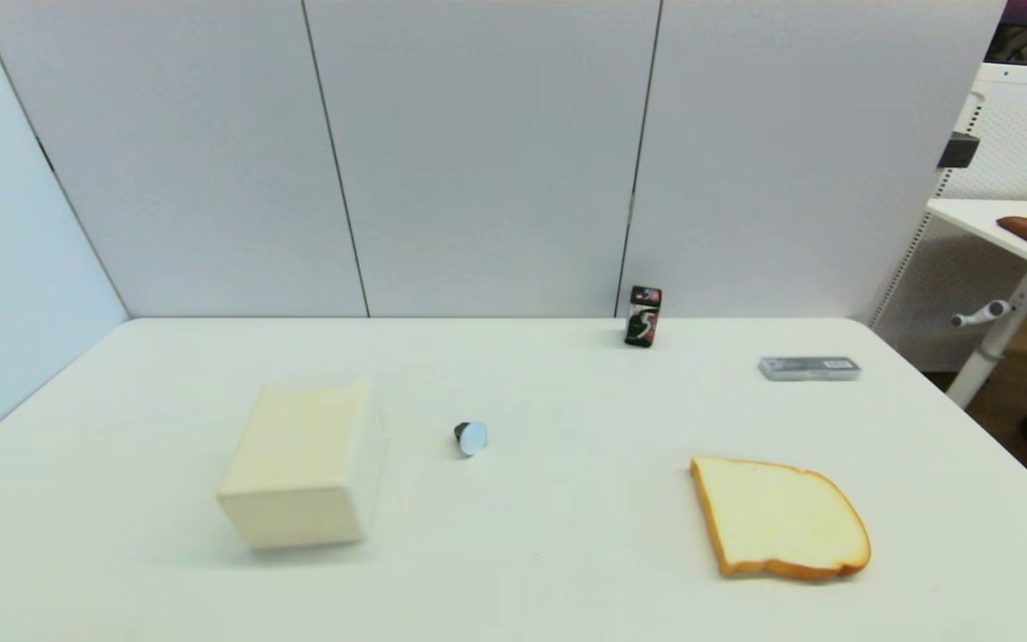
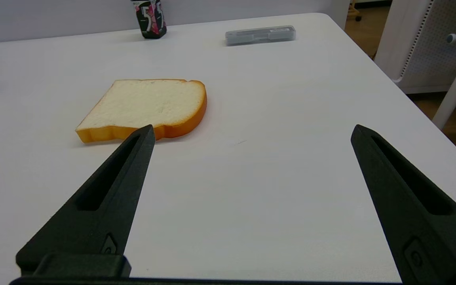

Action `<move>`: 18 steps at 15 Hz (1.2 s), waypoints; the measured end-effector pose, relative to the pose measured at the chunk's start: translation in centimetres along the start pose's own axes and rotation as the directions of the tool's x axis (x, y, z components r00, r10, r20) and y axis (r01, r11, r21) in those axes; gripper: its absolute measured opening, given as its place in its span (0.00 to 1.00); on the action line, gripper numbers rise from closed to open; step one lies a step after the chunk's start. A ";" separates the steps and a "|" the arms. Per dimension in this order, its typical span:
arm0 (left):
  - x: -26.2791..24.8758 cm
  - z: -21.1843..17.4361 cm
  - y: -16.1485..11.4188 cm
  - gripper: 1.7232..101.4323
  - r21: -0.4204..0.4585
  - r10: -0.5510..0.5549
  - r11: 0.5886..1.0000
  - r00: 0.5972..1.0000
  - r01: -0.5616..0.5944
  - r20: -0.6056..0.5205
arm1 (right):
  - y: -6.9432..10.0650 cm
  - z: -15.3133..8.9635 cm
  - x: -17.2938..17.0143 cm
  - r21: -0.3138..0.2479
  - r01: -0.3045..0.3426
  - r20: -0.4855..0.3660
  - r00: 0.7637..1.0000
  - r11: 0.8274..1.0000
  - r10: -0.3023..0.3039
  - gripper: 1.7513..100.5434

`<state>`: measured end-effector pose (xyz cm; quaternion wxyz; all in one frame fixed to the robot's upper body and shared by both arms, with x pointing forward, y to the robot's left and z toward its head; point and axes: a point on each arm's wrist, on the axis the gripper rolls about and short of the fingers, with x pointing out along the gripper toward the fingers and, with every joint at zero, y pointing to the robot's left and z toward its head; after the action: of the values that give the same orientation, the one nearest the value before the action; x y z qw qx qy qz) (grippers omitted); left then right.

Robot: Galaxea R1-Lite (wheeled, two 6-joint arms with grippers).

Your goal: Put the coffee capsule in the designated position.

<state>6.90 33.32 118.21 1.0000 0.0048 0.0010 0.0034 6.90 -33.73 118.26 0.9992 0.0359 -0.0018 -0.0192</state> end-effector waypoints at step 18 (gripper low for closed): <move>1.7 10.5 0.1 0.96 0.222 -0.180 0.951 0.970 0.214 -0.166 | 0.0 0.0 0.0 0.000 0.000 0.000 1.000 1.000 0.000 0.97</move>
<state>8.65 33.34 128.70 0.9847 0.1246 0.0740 -0.0964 6.90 -33.73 118.26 0.9992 0.0358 -0.0020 -0.0190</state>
